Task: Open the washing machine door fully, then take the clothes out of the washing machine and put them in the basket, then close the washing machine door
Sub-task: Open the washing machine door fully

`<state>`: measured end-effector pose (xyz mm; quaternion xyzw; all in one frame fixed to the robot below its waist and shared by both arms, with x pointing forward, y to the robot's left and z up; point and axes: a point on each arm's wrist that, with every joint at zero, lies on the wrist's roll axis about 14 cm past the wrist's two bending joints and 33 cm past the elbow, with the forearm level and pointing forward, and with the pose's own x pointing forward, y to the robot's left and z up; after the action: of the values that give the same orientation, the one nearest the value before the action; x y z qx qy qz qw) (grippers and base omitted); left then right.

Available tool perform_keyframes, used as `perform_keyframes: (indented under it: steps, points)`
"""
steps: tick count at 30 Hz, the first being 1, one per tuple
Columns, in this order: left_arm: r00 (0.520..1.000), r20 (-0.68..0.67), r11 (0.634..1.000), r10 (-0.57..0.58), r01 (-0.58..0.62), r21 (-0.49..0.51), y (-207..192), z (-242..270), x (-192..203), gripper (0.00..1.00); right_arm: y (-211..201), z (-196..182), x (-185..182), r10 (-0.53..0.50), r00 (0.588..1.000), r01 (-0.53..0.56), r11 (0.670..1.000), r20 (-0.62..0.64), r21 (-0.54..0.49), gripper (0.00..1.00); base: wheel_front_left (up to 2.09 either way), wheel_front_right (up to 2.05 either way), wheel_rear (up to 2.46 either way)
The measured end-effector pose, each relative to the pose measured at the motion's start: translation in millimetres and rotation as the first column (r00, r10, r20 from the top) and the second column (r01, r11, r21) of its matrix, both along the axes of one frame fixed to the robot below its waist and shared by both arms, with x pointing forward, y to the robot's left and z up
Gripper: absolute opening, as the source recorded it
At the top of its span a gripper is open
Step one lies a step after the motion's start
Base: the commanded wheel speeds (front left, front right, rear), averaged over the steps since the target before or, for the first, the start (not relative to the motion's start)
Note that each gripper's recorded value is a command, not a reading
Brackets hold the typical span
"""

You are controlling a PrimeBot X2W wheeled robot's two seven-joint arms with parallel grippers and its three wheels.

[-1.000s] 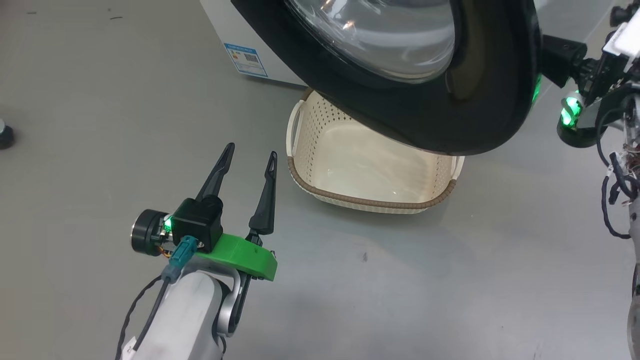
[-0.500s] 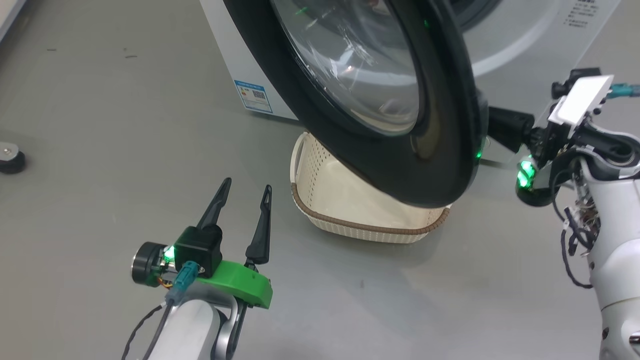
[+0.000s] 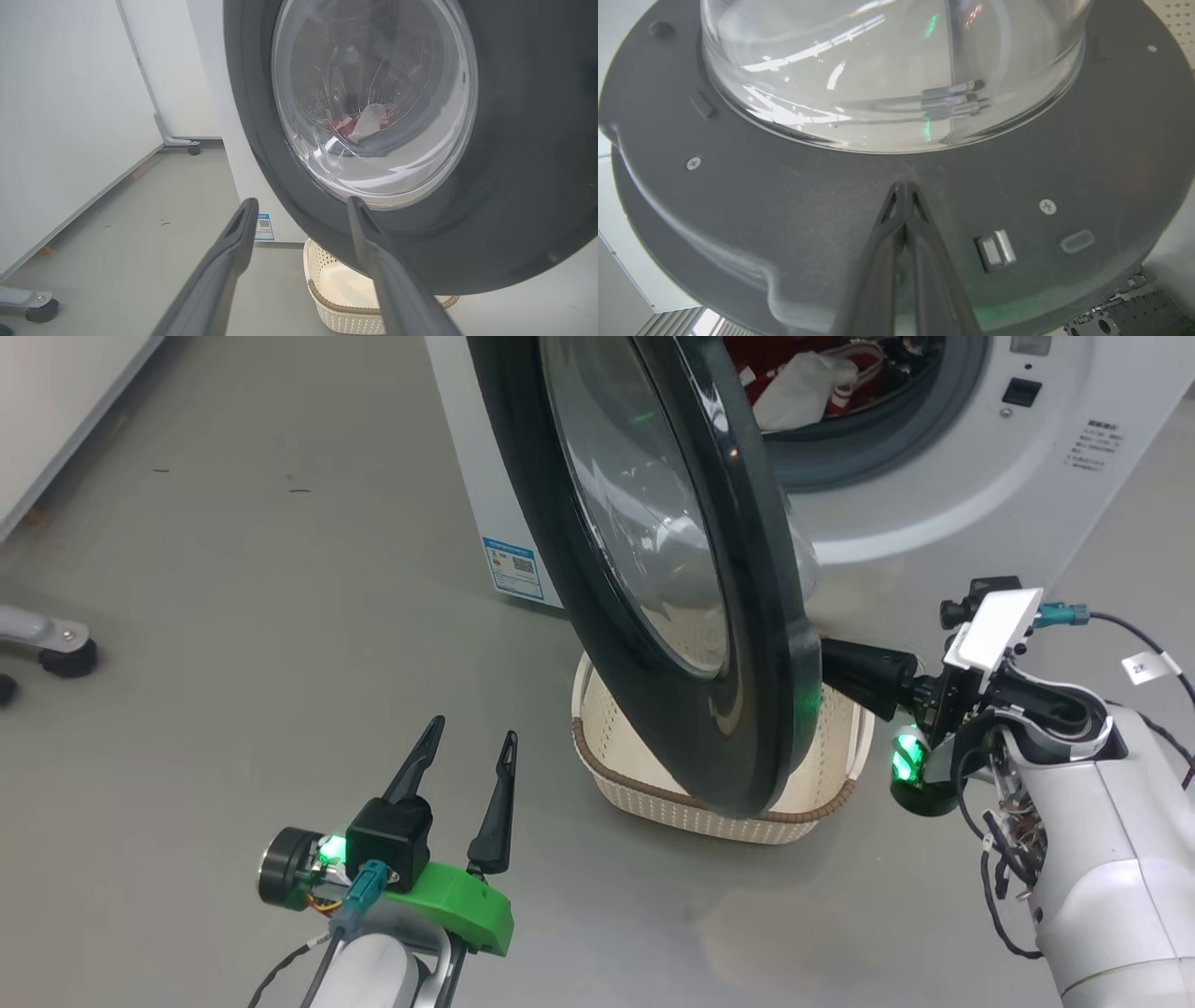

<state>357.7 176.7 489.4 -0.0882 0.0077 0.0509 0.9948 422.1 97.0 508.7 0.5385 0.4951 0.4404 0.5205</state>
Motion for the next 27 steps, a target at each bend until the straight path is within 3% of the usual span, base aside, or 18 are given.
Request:
perform_keyframes:
  steps: [27]
  points:
    - [0.989, 0.016, 0.989, 0.149, -0.149, 0.007, 41, 5, -41, 1.00, 57, 7, -71, 0.237, 0.971, -0.238, 0.971, 0.038, 0.016, 0.00, 0.00, 0.00, 0.00]
